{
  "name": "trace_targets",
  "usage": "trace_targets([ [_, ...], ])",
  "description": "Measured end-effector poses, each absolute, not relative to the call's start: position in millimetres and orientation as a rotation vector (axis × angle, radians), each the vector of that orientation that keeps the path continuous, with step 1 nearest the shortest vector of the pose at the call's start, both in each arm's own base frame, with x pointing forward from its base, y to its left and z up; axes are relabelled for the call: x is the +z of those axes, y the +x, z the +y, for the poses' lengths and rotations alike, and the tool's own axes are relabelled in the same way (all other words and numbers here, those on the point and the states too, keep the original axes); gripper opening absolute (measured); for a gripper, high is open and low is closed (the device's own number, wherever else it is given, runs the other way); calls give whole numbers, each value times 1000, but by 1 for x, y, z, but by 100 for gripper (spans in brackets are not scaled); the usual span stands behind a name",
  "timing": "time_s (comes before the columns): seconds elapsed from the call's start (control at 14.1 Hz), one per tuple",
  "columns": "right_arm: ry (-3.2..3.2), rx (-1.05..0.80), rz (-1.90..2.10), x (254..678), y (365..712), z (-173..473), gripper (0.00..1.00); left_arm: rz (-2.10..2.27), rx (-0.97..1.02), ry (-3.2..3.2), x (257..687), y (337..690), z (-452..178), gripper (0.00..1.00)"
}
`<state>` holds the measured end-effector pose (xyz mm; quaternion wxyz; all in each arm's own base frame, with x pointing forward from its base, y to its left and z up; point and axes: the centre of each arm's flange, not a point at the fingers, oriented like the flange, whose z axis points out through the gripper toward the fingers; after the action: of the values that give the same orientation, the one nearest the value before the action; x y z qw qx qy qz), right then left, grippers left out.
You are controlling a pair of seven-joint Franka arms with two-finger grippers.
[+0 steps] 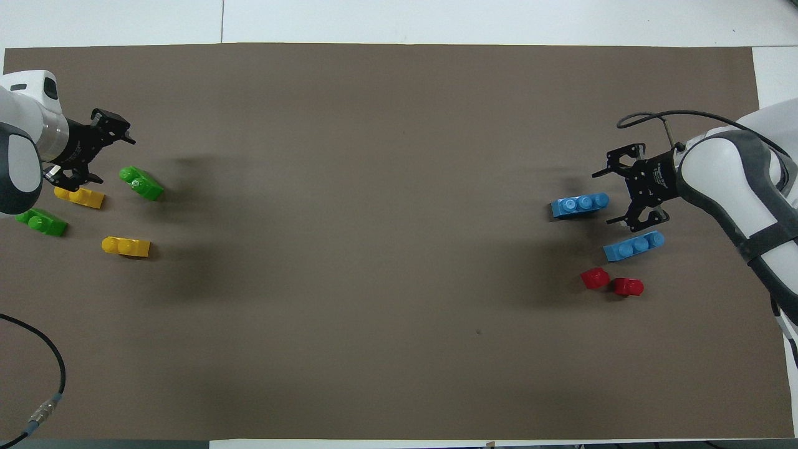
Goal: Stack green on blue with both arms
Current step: 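Grasp the green brick with the left gripper while the right grasps blue, then carry the blue brick toward the table center with the right gripper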
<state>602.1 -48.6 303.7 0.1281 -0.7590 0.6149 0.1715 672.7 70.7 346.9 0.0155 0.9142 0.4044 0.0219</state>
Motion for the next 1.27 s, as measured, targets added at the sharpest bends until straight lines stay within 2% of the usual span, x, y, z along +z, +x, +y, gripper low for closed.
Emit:
trace_targets([
  [0.28,-2205,474,1802,291,596,-50,100,1291,62,2830,337,672,86,100],
  [0.35,-2203,468,1803,290,596,-50,93,1292,57,2831,334,672,86,100],
  [0.49,-2176,465,1810,288,596,-50,86,1290,53,2832,327,670,85,100],
  [0.78,-2156,470,1775,286,595,-50,38,1284,17,2840,313,663,80,100],
  [0.85,-2162,468,1749,286,595,-51,34,1284,14,2841,311,662,80,100],
  [1.06,-2178,478,1705,297,599,-48,34,1284,11,2841,308,660,80,100],
  [1.2,-2151,477,1717,331,617,-23,34,1287,6,2841,305,659,79,100],
  [1.27,-2143,465,1722,352,626,3,34,1293,6,2838,304,658,79,92],
])
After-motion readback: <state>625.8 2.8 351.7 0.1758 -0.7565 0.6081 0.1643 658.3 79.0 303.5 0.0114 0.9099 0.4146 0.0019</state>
